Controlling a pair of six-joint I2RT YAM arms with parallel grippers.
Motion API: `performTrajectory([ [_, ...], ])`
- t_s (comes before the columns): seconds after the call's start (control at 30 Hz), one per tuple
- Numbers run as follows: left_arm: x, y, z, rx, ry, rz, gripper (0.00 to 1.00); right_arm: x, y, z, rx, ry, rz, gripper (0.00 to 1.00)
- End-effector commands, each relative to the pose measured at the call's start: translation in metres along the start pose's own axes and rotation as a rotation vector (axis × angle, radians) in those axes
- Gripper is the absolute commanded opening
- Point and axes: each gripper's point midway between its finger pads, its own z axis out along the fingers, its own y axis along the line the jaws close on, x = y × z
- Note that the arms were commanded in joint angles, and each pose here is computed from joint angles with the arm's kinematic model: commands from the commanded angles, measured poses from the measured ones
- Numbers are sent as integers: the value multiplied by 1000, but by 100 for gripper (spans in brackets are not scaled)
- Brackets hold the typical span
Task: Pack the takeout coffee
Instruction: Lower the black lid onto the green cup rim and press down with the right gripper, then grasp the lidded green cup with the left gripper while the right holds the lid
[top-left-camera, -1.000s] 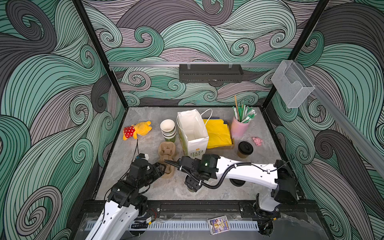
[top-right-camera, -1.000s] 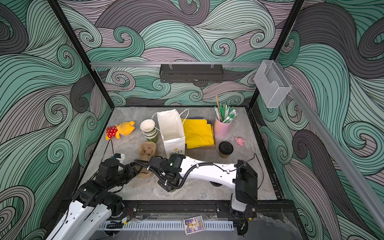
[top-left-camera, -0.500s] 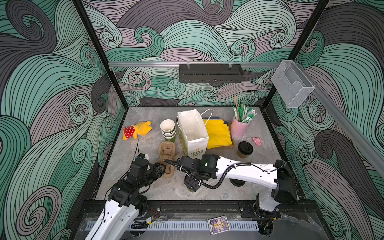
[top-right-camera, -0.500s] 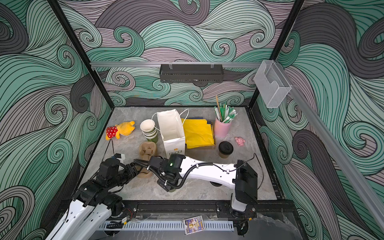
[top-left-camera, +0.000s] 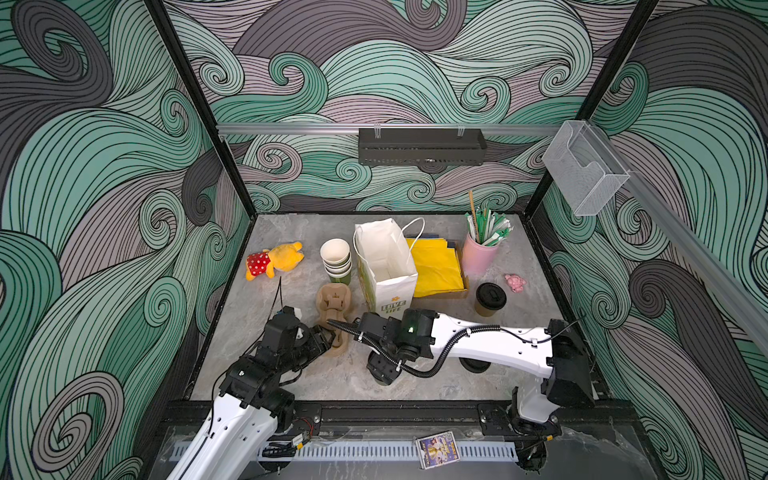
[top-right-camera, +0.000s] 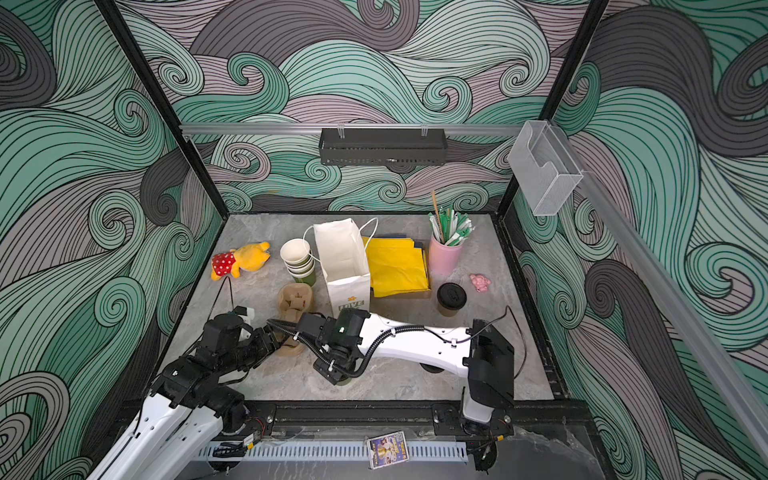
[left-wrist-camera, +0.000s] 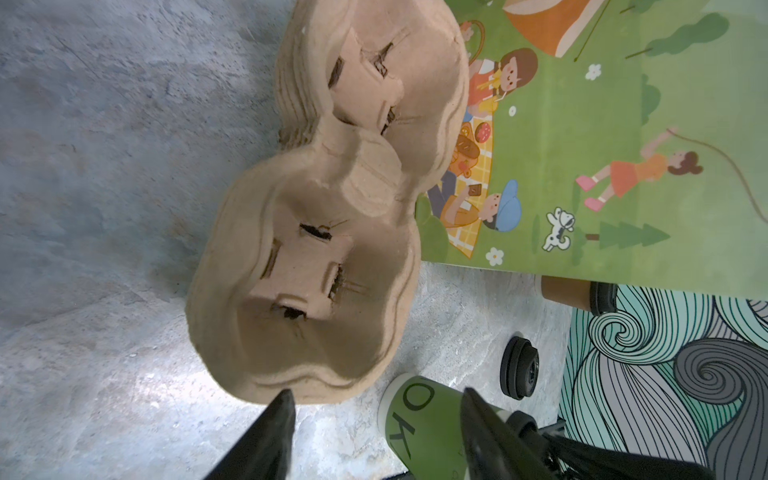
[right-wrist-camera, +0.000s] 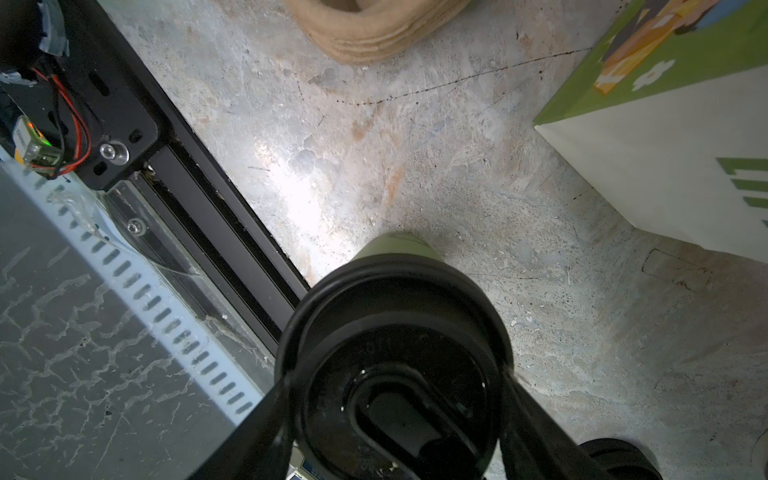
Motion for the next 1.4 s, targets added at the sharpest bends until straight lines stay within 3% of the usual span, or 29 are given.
performTrajectory([
  [0.0, 4, -14, 1, 66, 30, 25, 66, 13, 0, 14, 11, 63, -25, 72],
  [0.63, 63, -44, 20, 327, 389, -45, 62, 28, 3, 42, 4, 124, -64, 69],
  [1.2, 85, -60, 24, 405, 473, 3, 60, 41, 9, 47, -46, 44, -176, 69],
  [1.37, 94, -66, 26, 415, 504, 37, 66, 49, 9, 48, -65, 34, -207, 69],
])
